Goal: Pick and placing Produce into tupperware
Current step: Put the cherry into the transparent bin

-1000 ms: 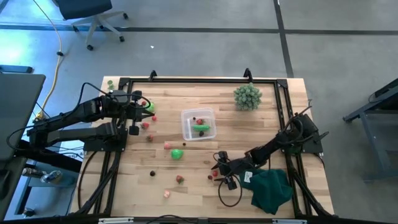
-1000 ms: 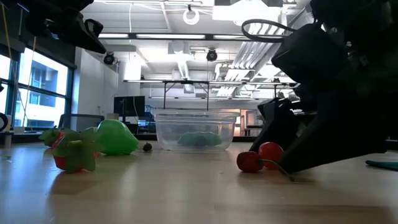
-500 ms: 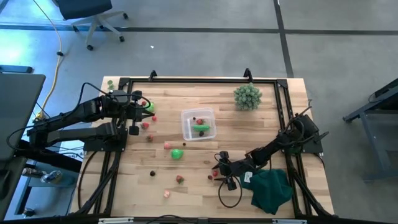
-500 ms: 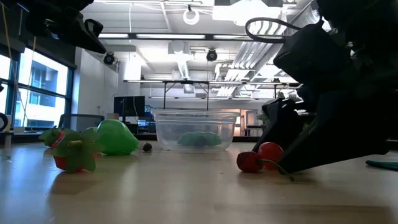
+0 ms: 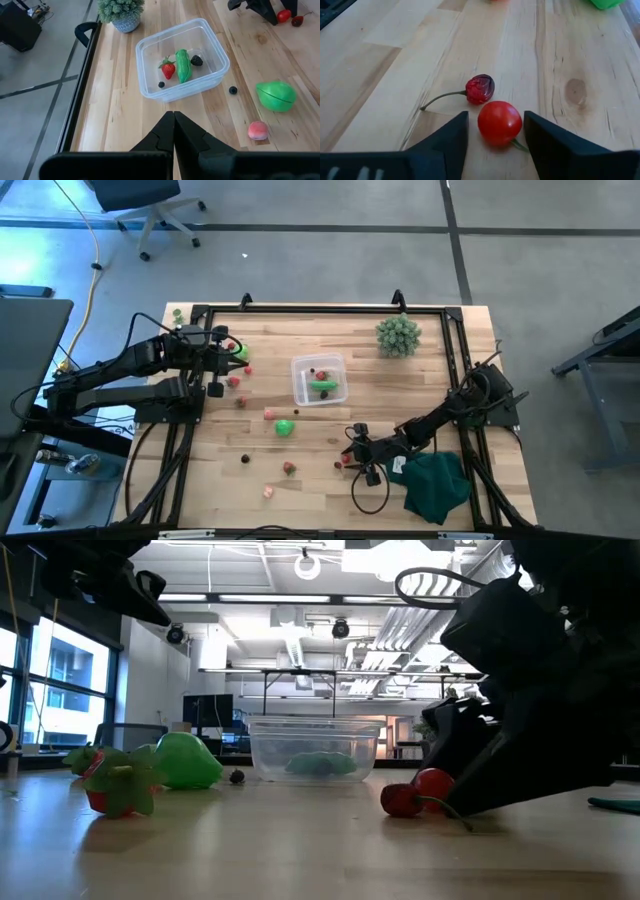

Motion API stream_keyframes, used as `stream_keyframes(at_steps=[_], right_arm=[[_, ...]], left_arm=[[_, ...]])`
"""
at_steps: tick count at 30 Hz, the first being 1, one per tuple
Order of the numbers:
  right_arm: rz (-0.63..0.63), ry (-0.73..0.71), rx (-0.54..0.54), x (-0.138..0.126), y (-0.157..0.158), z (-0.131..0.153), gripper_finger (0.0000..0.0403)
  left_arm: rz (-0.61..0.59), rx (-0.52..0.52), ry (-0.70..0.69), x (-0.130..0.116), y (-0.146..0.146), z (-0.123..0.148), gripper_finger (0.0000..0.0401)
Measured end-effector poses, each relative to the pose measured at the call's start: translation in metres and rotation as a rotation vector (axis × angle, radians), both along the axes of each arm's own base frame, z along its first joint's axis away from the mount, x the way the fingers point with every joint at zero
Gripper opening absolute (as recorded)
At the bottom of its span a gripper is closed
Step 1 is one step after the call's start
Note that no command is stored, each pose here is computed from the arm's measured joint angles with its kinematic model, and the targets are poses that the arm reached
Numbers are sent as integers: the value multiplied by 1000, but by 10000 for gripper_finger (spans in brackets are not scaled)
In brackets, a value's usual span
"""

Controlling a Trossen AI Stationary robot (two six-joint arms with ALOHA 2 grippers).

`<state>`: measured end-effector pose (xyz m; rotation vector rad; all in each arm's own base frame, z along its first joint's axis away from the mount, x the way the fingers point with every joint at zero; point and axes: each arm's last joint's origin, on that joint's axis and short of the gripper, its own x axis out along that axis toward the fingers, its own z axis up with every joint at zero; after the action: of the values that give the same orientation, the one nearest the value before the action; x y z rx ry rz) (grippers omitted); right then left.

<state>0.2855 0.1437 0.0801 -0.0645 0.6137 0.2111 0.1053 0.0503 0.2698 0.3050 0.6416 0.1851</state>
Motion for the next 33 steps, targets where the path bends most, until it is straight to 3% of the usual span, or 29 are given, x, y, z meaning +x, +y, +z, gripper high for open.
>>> stream_keyframes(at_steps=[13,33], right_arm=[[-1,2,-3,0,0,0,138],[-26,-7,14,0,-1,0,132]], left_arm=[[0,0,0,0,0,0,1],[0,0,0,0,0,0,1]])
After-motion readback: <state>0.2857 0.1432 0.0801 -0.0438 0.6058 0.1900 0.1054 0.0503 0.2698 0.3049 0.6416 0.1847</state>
